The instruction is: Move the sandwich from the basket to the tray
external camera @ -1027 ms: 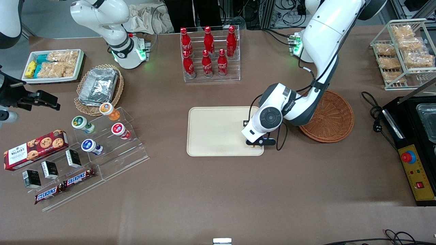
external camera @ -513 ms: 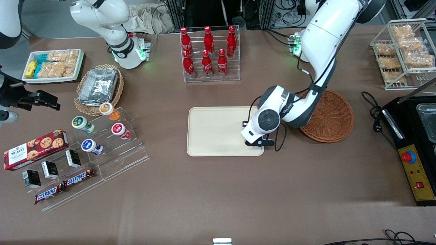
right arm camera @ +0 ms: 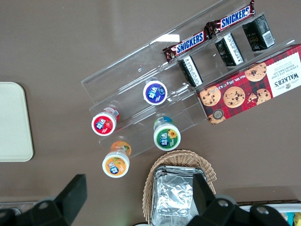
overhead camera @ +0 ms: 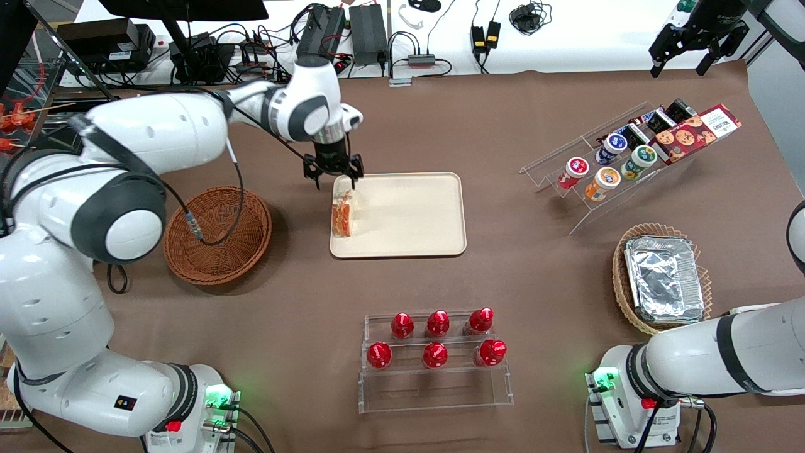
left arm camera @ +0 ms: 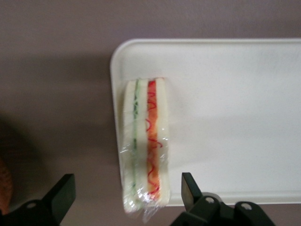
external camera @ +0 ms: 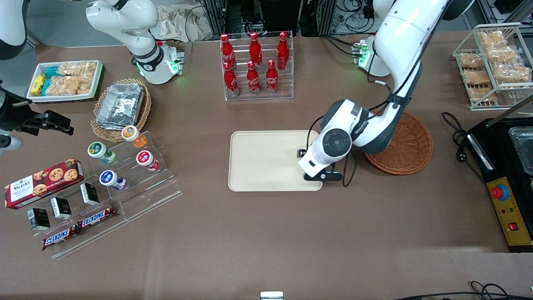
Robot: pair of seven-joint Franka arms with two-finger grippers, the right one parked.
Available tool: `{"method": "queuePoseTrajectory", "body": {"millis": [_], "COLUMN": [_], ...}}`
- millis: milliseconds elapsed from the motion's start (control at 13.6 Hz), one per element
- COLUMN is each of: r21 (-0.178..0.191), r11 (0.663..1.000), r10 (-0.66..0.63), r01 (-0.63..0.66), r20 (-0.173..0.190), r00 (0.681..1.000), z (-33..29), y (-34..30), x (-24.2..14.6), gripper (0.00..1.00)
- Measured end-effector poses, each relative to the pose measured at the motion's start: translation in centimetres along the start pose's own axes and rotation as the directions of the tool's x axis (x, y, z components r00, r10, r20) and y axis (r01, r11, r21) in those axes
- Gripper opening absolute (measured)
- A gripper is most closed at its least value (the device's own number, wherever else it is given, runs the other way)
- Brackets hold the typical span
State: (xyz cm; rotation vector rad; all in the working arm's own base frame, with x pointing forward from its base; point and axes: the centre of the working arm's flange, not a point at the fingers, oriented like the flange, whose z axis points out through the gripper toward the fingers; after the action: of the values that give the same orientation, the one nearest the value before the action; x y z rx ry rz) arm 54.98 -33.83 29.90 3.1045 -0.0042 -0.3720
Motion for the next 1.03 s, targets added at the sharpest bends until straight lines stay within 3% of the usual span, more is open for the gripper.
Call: {"method": "queuePoseTrajectory", "body": {"millis": [440, 733, 1027], "r21": [0.008, 0.061, 0.077], "r11": [1.000, 0.996, 0.992], "r10": [-0.001, 0.061, 0.103], "r01": [0.001, -0.058, -0.098], "r20": [-0.034, -0.045, -0.064], "r00": [0.999, 0.997, 0.993], "z": [-9.0, -13.8, -18.4], "y": [-6.8, -13.3, -20.4], "x": [0.0, -0.3, -1.2], "gripper": [1.00, 1.00, 1.00]}}
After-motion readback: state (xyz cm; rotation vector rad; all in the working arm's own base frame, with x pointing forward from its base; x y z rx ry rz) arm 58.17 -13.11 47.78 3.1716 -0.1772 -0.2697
